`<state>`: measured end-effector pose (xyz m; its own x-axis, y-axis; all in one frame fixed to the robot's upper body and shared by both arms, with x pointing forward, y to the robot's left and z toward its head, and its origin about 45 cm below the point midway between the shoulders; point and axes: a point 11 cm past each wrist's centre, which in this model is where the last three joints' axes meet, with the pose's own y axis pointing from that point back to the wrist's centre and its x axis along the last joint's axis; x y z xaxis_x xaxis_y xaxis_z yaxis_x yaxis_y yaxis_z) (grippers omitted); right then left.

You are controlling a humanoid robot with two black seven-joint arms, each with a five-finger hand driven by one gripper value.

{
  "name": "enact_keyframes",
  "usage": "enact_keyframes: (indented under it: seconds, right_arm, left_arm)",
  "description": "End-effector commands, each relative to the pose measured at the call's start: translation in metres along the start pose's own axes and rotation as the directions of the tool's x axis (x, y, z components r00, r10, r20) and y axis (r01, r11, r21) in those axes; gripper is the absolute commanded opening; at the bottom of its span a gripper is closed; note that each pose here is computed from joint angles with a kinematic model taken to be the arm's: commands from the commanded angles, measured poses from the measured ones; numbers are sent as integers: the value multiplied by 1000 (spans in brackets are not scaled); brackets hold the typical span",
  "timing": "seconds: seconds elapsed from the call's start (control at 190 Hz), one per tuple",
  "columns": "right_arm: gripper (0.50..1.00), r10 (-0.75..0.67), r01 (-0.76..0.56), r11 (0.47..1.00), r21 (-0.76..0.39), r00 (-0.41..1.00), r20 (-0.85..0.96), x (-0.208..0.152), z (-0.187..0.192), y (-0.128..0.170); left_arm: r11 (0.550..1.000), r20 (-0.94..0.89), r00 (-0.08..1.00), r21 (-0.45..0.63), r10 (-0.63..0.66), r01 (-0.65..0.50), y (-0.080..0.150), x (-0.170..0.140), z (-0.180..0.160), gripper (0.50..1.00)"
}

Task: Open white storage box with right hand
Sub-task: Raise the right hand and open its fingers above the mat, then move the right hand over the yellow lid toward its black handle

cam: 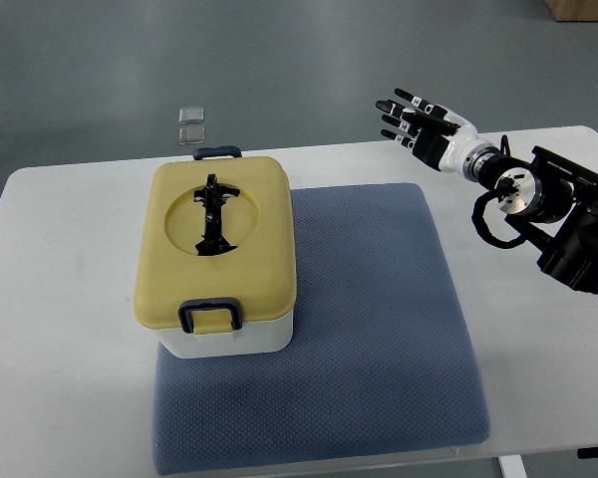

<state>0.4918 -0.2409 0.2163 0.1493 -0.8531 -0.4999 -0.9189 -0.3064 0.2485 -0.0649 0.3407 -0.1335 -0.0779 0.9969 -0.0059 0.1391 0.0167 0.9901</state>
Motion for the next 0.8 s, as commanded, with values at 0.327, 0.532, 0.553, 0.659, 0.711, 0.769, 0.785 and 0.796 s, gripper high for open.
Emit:
enact_keyframes:
  seconds: [0.327,0.532,0.553,0.659,0.711,0.769,0.785,0.796]
  right_arm:
    - [930,-113,176,982,62,826,-551,-51,-33,-10]
    - [930,-200,334,942,-28,494,-846,-107,-47,-13]
    - [930,-216,356,933,-46,454,-865,-117,-49,-13]
    - [930,-268,427,895,-125,295,-917,-150,-64,-9]
    - [930,-283,452,878,-156,230,-931,-165,-69,-7]
    - [930,-296,484,852,-198,134,-946,-183,-73,-2]
    - [930,-299,488,847,-209,114,-947,-186,-73,-2]
    - [930,-300,491,844,-218,95,-949,-188,-73,-1]
  left_arm:
    - [1000,1,1000,0,0,0,0,0,0,1000]
    - [1000,0,1000,0,0,0,0,0,0,1000]
    - [1000,0,1000,0,0,0,0,0,0,1000]
    - [1000,0,1000,0,0,0,0,0,0,1000]
    - [1000,0,1000,0,0,0,0,0,0,1000]
    - [1000,1,1000,0,0,0,0,0,0,1000]
    - [1000,0,1000,0,0,0,0,0,0,1000]
    - [1000,0,1000,0,0,0,0,0,0,1000]
